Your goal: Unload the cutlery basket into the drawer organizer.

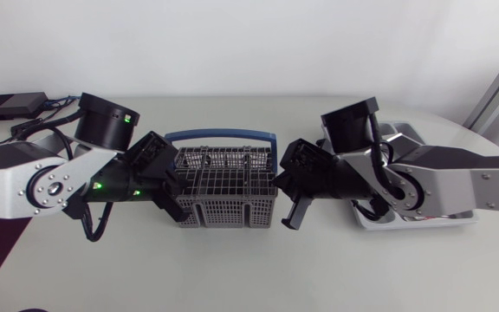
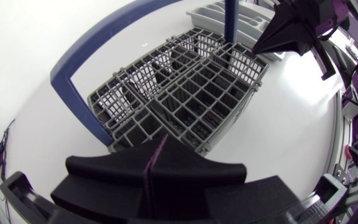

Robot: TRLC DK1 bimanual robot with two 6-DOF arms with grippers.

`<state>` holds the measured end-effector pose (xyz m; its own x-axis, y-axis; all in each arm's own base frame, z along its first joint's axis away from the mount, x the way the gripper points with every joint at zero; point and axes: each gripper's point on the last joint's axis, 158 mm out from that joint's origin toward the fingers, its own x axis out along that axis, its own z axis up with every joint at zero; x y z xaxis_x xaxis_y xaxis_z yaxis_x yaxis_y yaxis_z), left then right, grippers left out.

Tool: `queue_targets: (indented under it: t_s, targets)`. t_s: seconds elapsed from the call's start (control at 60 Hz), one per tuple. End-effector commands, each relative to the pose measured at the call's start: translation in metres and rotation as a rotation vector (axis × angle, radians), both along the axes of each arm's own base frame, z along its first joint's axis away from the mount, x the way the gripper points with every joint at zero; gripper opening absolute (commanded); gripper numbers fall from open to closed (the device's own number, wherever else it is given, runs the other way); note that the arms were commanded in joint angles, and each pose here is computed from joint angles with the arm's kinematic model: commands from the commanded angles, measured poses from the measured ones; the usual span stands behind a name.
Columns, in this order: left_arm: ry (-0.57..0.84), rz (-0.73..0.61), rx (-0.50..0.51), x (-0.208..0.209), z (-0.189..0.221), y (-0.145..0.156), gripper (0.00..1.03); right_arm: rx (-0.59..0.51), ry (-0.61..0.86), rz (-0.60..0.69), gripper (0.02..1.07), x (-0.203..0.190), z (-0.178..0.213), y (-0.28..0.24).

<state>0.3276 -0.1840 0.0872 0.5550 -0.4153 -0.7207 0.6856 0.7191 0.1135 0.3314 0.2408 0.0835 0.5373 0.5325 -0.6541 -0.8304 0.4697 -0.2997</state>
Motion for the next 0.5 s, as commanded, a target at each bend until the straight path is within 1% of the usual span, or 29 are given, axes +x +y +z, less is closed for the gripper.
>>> queue_targets:
  t_s: [0.0,0.233,0.4,0.433,0.483]
  targets:
    - [0.001,0.011,-0.005,-0.007,0.003,0.002,0.12,-0.014,-0.001,-0.003,0.08,-0.008,0.001,-0.01]
    - [-0.036,0.018,-0.021,-0.013,0.025,0.008,0.12,0.018,-0.029,0.006,0.08,-0.023,0.026,-0.01]
    - [-0.103,0.044,-0.063,-0.021,0.053,0.018,0.13,0.057,-0.092,-0.035,0.08,-0.027,0.055,-0.021]
    - [-0.12,0.057,-0.068,-0.022,0.058,0.023,0.15,0.062,-0.105,-0.043,0.08,-0.028,0.06,-0.023]
    - [-0.153,0.075,-0.081,-0.023,0.068,0.03,0.23,0.069,-0.133,-0.07,0.09,-0.027,0.068,-0.032]
